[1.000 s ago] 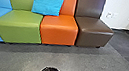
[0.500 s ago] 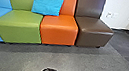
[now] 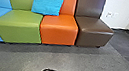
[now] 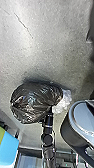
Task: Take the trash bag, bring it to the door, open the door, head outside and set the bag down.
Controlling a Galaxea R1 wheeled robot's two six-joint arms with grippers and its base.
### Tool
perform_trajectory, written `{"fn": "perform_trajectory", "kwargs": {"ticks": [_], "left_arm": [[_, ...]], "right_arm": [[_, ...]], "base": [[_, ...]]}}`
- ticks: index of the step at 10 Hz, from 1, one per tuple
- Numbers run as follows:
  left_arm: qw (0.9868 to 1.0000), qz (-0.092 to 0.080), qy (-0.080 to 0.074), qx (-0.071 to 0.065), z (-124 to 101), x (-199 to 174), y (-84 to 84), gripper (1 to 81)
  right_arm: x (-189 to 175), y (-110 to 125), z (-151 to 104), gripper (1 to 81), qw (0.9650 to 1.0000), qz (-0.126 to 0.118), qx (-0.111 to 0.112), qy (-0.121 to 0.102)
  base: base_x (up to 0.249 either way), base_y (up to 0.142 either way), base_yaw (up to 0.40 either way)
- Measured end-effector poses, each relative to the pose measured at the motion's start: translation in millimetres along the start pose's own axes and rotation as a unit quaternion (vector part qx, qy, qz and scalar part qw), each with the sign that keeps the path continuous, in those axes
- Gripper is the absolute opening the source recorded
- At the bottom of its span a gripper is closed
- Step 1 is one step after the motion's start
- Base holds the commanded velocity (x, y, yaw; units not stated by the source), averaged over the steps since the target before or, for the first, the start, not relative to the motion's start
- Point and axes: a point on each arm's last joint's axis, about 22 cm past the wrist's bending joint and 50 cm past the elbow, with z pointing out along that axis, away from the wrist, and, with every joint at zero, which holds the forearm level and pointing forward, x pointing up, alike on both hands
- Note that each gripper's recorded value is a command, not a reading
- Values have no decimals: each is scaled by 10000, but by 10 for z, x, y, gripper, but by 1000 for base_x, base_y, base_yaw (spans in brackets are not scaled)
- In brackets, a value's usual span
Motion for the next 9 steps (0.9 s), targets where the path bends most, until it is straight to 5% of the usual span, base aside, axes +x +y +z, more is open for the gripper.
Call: {"fn": "perform_trajectory", "kwargs": {"ticks": [3, 9], "left_arm": [[9994, -101, -316, 91, -163, -199, 9, 10], [9971, -301, -669, 213, -643, -383, 63, 10]], "right_arm": [[29, -155, -112, 811, 9997, 174, 24, -146], [75, -495, -396, 811, 9976, 538, 39, -436]], "base": [[0, 0, 0], [0, 0, 0]]}}
